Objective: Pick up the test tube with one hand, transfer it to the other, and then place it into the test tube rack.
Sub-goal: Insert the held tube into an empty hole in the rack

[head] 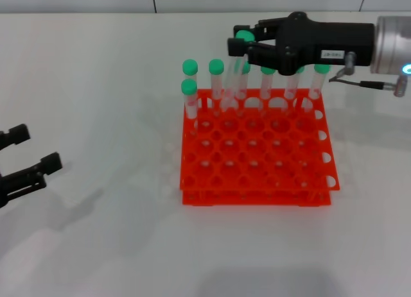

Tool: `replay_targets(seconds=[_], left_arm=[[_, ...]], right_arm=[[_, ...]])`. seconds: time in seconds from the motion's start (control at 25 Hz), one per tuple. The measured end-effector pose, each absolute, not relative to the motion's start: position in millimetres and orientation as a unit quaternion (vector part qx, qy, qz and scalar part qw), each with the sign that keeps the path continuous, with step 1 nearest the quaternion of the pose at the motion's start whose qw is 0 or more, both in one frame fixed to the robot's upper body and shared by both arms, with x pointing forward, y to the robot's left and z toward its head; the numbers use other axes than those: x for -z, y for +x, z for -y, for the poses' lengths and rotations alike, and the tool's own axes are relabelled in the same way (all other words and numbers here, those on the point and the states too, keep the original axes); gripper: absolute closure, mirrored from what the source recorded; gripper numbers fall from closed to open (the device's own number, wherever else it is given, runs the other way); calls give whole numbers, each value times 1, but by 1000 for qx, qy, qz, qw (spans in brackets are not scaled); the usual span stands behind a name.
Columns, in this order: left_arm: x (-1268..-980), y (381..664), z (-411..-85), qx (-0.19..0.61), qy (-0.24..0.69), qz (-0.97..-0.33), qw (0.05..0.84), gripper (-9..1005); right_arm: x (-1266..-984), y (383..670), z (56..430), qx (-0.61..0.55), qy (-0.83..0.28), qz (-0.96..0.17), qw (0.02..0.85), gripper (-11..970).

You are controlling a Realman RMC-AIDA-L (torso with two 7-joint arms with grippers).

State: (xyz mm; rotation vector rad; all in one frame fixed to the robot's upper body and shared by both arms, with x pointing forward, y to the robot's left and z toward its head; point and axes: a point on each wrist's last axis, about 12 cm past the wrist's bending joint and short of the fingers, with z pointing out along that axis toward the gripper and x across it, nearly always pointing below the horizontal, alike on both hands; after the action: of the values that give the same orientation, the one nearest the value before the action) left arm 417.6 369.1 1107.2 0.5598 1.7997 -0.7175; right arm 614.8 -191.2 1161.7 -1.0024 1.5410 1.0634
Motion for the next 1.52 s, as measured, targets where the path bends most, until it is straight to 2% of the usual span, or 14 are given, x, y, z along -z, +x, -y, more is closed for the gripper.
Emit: replay_targets(seconds=[0.44, 1.52], left_arm=[[-1093, 414, -379, 292, 211, -762, 538, 116], [-1088, 426, -372, 307, 211, -757, 537, 116]], right_arm=[[-1162, 626, 170, -411, -428, -653, 471, 614], [-1152, 626, 158, -387, -431, -666, 471, 593]])
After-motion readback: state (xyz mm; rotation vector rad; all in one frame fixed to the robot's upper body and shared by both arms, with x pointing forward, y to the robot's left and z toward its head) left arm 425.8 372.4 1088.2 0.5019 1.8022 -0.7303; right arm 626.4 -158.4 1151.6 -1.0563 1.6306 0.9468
